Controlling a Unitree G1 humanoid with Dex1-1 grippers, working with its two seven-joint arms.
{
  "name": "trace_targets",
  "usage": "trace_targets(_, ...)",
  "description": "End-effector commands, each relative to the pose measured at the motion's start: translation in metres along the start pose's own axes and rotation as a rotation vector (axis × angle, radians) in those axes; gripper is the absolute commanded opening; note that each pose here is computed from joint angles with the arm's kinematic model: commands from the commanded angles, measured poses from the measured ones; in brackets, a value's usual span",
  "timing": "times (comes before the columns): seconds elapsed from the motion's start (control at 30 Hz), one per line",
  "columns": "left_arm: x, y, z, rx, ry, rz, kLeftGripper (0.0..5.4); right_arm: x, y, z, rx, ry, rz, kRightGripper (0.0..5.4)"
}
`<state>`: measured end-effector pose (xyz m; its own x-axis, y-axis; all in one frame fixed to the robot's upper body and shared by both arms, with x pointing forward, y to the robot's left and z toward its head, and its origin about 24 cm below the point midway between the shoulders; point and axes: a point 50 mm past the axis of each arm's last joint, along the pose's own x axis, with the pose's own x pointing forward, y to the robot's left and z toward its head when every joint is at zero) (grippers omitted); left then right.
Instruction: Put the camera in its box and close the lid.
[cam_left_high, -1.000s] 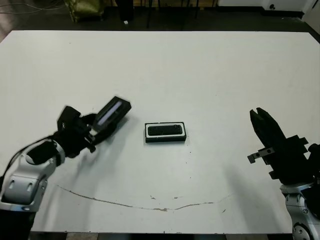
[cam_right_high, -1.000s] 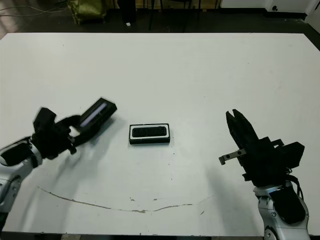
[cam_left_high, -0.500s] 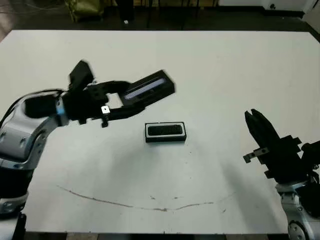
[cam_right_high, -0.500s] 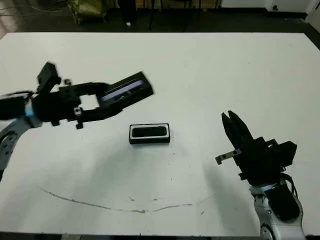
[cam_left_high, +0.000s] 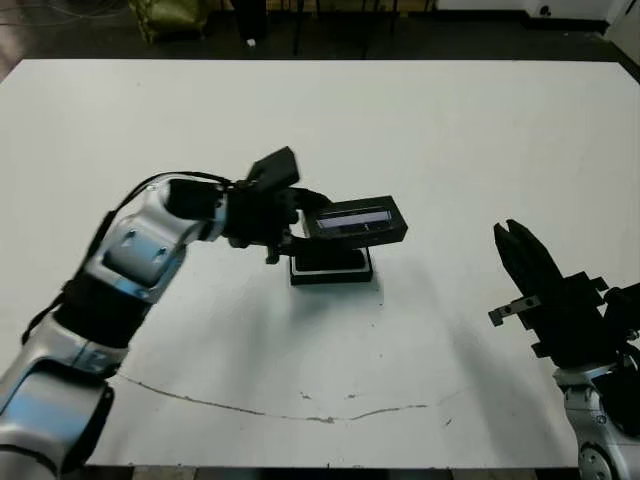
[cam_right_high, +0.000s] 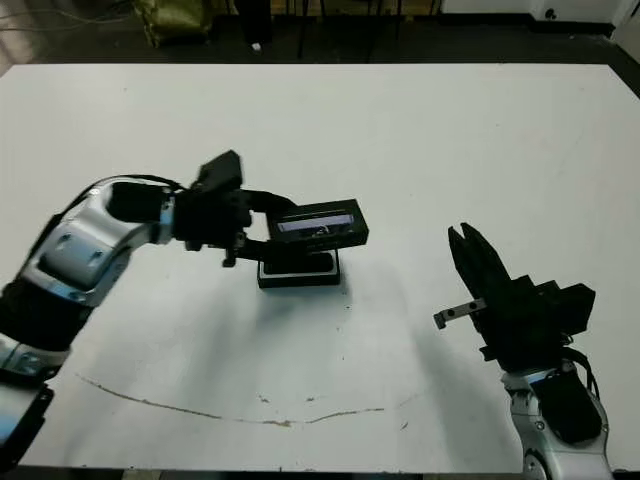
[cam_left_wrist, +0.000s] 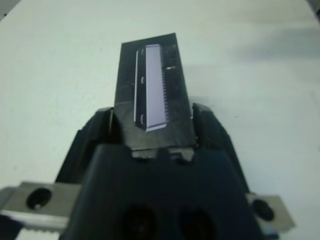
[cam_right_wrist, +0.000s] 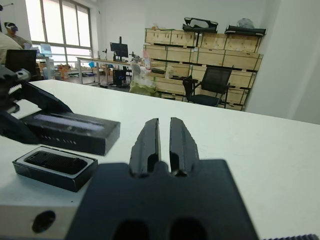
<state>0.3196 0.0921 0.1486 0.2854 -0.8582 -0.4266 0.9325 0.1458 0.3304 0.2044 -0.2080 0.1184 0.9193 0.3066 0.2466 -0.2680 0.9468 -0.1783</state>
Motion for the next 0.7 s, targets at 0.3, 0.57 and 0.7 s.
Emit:
trace_targets(0.3,0.0118,0.0028,-0.0046,0.025,0.061,-0.038,2.37,-0.0029,-0.0001,-0.0039,0.000,0.036,-0.013,0.00)
trace_targets(0.57,0.0100,0.0068,-0.0076,0.021,0.076,-0.068,2.37,-0.0036,0.0003,-0.0037,0.000,0.038,-0.014,0.00)
trace_targets(0.7,0.0083,0.0089,-0.0087,0.013,0.081,-0.096,2.37,-0.0039,0.0005,-0.0043,0.002,0.035,-0.015,0.00)
